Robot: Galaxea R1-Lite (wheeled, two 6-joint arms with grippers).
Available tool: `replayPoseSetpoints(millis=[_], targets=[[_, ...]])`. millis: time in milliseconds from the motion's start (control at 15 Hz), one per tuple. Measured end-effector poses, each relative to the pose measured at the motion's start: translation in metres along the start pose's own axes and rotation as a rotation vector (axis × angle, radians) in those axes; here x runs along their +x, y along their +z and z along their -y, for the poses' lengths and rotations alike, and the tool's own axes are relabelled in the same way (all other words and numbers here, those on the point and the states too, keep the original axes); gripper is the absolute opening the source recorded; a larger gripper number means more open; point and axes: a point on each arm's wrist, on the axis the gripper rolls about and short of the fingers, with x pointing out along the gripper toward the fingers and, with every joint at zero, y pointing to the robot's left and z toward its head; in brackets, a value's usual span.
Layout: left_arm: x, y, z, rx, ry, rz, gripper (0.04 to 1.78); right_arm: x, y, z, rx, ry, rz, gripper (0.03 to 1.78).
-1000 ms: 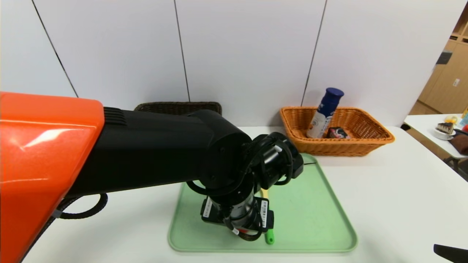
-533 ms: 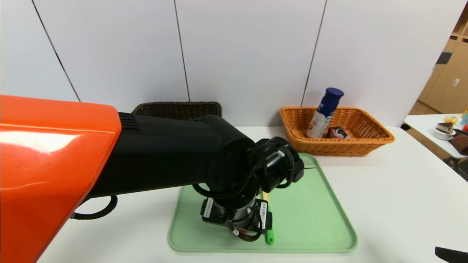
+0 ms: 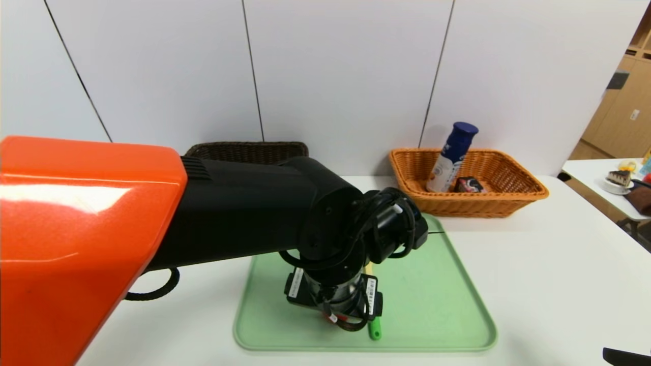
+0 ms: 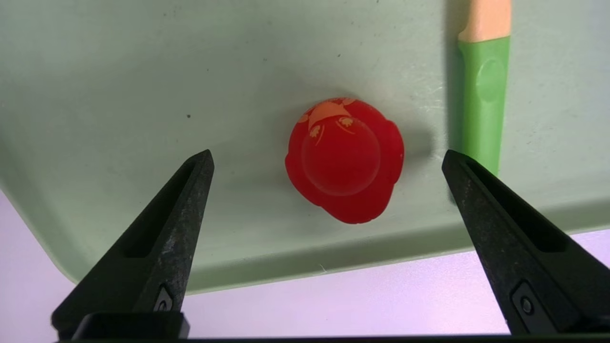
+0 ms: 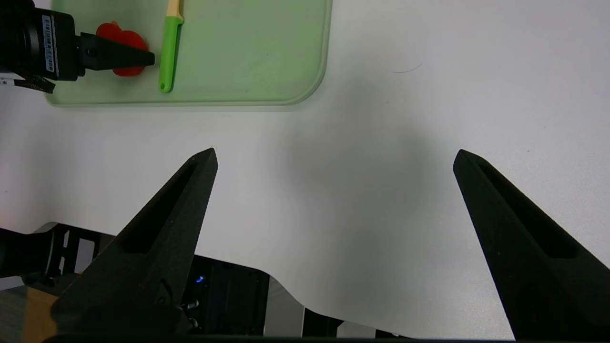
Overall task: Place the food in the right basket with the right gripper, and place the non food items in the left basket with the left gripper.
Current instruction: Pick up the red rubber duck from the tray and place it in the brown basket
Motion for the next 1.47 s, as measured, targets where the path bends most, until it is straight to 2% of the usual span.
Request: replayPoseSetpoints(millis=[400, 667, 800, 933, 1200, 1467], targets=[[0.006, 0.001, 0.0, 0.012, 0.049, -0.054, 1.69, 0.002, -0.002, 0.001, 0.003, -0.001, -0.009, 1.71], [0.01, 0.003, 0.0, 0.009, 0.053, -0.054, 1.07, 0.002, -0.005, 0.002, 0.004, -0.002, -0.013, 1.71], [0.011, 0.004, 0.001, 0.009, 0.052, -0.053, 0.85, 0.002, -0.006, 0.002, 0.002, -0.002, -0.012, 1.71], [0.012, 0.004, 0.001, 0.009, 0.054, -0.055, 0.71, 0.001, -0.007, 0.002, 0.001, -0.001, -0.011, 1.71], [0.002, 0.009, 0.002, 0.002, 0.026, -0.027, 0.67, 0.001, -0.008, 0.002, 0.002, -0.001, -0.011, 1.71], [-0.038, 0.022, -0.009, 0.008, -0.059, 0.069, 0.65, 0.002, -0.011, 0.003, 0.004, -0.003, -0.015, 1.71]])
